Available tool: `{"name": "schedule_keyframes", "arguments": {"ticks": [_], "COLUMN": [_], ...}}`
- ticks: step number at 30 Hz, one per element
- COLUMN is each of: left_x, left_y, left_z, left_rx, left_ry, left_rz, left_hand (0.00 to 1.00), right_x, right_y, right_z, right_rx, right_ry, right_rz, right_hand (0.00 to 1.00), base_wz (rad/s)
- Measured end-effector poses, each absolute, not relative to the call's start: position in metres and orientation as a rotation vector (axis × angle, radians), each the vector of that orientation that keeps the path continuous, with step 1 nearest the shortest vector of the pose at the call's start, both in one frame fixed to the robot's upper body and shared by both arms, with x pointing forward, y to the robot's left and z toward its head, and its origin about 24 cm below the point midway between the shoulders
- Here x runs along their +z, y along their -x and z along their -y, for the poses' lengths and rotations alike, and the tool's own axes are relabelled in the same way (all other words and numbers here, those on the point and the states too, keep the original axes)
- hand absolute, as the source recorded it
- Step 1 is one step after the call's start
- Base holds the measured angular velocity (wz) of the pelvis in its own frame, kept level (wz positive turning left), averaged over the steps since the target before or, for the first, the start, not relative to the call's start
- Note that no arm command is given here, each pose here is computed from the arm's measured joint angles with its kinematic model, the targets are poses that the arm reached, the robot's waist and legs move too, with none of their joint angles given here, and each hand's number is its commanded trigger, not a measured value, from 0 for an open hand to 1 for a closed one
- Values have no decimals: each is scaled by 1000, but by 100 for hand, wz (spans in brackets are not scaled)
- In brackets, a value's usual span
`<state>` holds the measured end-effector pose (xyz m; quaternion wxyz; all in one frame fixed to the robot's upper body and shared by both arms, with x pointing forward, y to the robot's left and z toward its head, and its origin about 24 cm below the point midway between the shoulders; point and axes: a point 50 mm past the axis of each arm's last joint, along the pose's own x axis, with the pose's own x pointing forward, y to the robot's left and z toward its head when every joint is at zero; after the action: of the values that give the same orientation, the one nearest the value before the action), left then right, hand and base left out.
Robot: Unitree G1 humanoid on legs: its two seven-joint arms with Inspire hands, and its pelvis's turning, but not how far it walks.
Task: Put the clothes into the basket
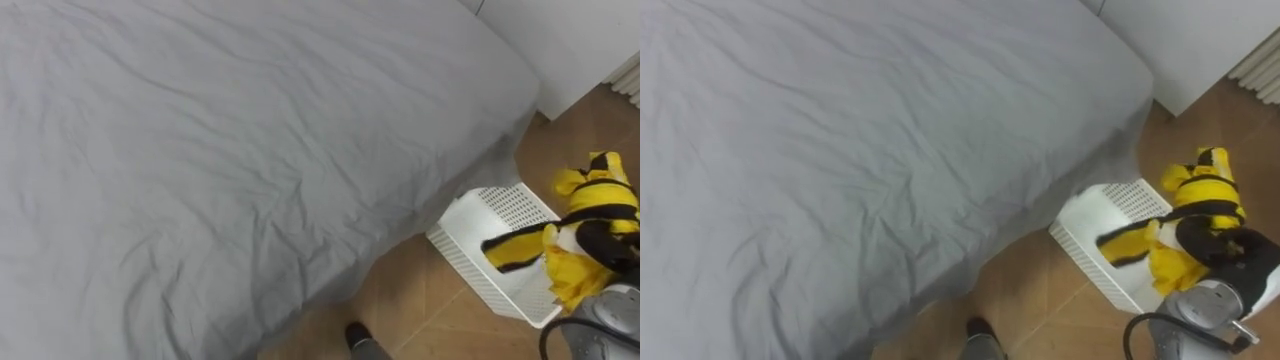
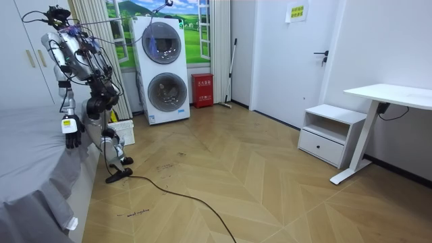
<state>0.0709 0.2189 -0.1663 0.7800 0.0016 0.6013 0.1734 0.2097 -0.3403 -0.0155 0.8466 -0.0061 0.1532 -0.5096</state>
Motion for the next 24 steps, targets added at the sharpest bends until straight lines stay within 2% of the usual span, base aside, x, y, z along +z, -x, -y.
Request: {"name": "schedule_keyframes", "arguments": {"ticks": [24], "left_x": [-166], "left_y": [-70], "left_z": [-219], "left_rx": [381], "left_ry": [8], "left_rz": [-1296], "left_hand": [0], "right_x": [-11], "right_y": [-208], "right_z": [346], "right_rx": [-1077], "right_ry": [45], "right_rz": [-303], "right_hand": [0], "base_wz": [1]}}
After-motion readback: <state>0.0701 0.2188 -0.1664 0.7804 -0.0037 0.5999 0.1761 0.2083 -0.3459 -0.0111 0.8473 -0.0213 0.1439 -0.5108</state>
